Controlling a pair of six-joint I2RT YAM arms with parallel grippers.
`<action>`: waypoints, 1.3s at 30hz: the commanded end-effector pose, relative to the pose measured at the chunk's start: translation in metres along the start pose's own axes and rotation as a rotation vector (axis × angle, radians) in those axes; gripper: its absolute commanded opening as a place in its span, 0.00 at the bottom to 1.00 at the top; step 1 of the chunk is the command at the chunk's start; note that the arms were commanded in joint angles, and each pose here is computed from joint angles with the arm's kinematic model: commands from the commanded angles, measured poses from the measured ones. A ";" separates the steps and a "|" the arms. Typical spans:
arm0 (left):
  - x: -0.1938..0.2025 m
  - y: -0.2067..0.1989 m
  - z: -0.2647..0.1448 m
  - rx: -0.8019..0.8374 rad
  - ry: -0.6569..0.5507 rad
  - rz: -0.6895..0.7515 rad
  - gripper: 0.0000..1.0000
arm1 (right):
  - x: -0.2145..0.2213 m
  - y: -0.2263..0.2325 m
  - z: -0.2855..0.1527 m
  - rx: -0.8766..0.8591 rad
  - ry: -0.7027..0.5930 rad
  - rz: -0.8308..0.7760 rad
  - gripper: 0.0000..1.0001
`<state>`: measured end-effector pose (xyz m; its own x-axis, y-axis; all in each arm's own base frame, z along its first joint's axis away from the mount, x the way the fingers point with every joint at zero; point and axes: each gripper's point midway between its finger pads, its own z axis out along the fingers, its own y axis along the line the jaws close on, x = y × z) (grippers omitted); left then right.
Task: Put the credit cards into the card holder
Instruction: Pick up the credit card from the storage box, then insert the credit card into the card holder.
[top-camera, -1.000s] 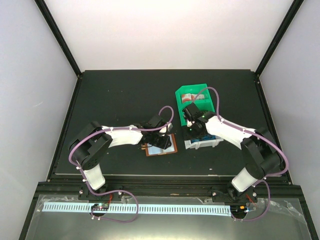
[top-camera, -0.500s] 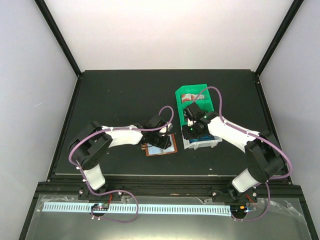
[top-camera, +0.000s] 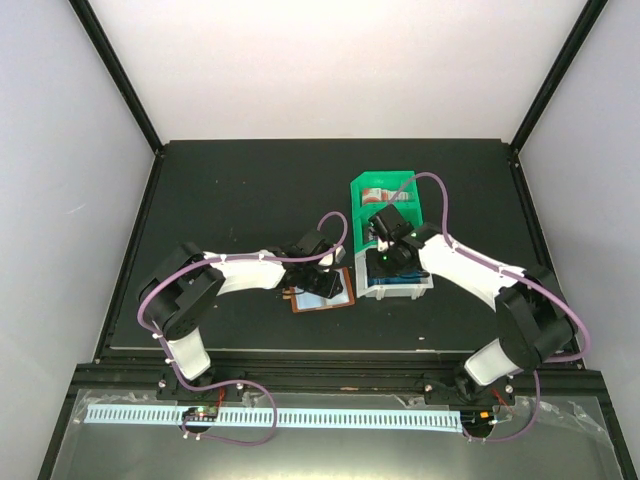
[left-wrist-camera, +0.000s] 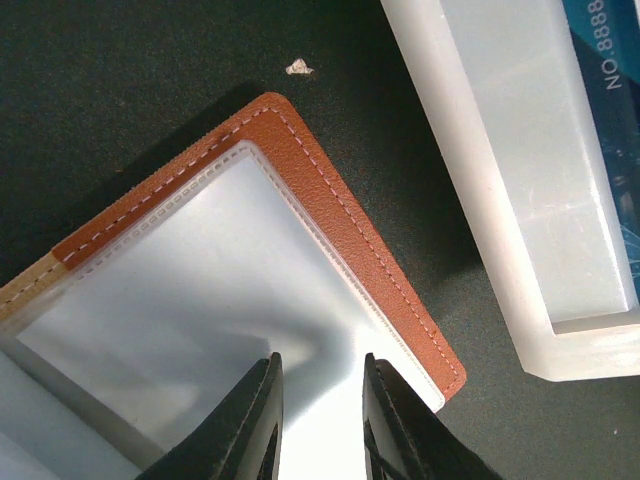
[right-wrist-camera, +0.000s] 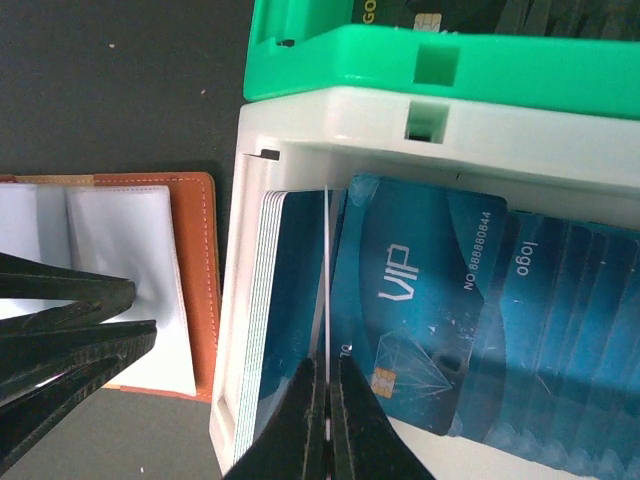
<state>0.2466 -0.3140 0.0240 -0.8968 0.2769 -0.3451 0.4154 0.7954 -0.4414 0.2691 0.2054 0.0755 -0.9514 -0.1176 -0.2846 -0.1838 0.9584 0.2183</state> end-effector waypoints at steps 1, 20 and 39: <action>0.008 -0.001 0.004 0.005 0.032 -0.010 0.24 | -0.001 -0.004 -0.014 0.023 -0.036 0.006 0.01; -0.034 -0.011 -0.057 -0.051 -0.155 0.025 0.43 | -0.022 0.050 -0.077 -0.284 -0.235 -0.008 0.01; 0.046 0.086 -0.065 -0.310 -0.090 -0.139 0.34 | 0.001 0.114 0.020 -0.470 -0.036 0.016 0.01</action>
<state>0.2284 -0.2142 0.0267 -0.9185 0.1453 -0.3678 0.2596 0.9232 -0.2835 0.2481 0.3074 0.0839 -0.9433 -0.1128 -0.3121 -0.2820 0.7682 0.5748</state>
